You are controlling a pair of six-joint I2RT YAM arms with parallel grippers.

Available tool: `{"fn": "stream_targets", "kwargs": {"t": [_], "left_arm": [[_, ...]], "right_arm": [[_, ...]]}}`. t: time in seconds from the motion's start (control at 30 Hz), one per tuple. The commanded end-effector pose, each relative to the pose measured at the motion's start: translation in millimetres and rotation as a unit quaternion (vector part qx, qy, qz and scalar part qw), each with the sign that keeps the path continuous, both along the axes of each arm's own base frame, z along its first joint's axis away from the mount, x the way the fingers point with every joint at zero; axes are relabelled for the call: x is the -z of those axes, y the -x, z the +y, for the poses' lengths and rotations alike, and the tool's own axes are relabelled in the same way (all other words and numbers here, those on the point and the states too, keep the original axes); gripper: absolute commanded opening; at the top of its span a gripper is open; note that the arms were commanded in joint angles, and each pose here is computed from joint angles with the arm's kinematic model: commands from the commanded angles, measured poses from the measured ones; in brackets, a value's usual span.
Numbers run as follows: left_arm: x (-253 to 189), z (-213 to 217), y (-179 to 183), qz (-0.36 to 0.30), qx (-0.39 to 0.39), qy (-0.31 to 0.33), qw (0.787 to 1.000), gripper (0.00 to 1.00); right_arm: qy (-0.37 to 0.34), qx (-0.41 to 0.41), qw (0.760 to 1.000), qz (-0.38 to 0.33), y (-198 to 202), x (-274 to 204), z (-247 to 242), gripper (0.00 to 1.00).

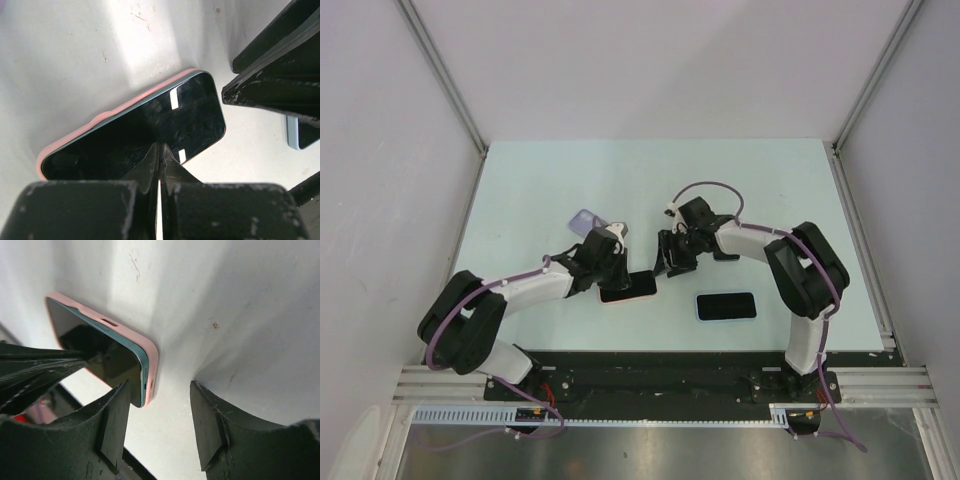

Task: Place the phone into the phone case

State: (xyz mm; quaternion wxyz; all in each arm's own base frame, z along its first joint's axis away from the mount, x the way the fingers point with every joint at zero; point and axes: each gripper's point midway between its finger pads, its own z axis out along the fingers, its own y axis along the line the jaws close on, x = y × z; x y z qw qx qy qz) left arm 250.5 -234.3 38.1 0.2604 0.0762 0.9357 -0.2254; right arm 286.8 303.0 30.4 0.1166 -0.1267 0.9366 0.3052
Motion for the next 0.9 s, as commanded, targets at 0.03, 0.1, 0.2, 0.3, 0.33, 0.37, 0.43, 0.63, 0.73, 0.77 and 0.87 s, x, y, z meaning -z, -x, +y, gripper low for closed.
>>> {"fn": "stream_targets", "kwargs": {"t": [0.03,0.1,0.2,0.3,0.33,0.37,0.43,0.63,0.73,0.77,0.87], "left_arm": [[-3.3,-0.3,-5.5,-0.012,-0.001,-0.004,1.0,0.0],[-1.4,-1.0,-6.3,-0.011,0.001,-0.007,1.0,0.0],[0.5,-1.1,-8.2,-0.01,0.002,-0.01,1.0,0.0],[5.0,-2.4,-8.4,-0.002,0.006,-0.013,1.0,0.0],[7.5,-2.5,-9.5,0.001,0.006,-0.015,1.0,0.0],[8.5,-3.4,-9.4,0.002,0.007,-0.016,1.0,0.0],[12.1,-3.9,-9.6,0.008,0.008,-0.018,1.0,0.0],[18.1,-3.7,-10.2,0.012,0.014,-0.026,0.999,0.0],[25.8,-4.8,-6.8,0.026,0.022,-0.029,0.999,0.0],[32.1,-4.5,-4.2,0.036,0.025,-0.033,0.999,0.0],[39.9,-4.3,-1.3,0.049,0.028,-0.036,0.998,0.0]], "right_arm": [[-0.117,0.0,0.992,0.056,-1.0,-0.5,13.4,0.55],[-0.12,0.004,0.991,0.06,-2.8,2.9,12.9,0.52],[-0.121,0.004,0.99,0.069,-2.3,9.7,13.3,0.47],[-0.116,0.003,0.99,0.079,0.9,18.8,13.2,0.42],[-0.115,0.002,0.99,0.082,1.8,20.8,13.1,0.4],[-0.112,0.002,0.99,0.087,3.3,25.5,12.4,0.38],[-0.103,0.009,0.99,0.094,4.3,31.7,10.1,0.33],[-0.085,0.032,0.99,0.108,2.1,47.3,4.7,0.28],[-0.078,0.039,0.99,0.109,0.5,53.2,3.7,0.26],[-0.074,0.04,0.99,0.111,1.1,56.4,2.4,0.25],[-0.05,0.045,0.991,0.116,4.1,66.7,-3.4,0.23]]}}
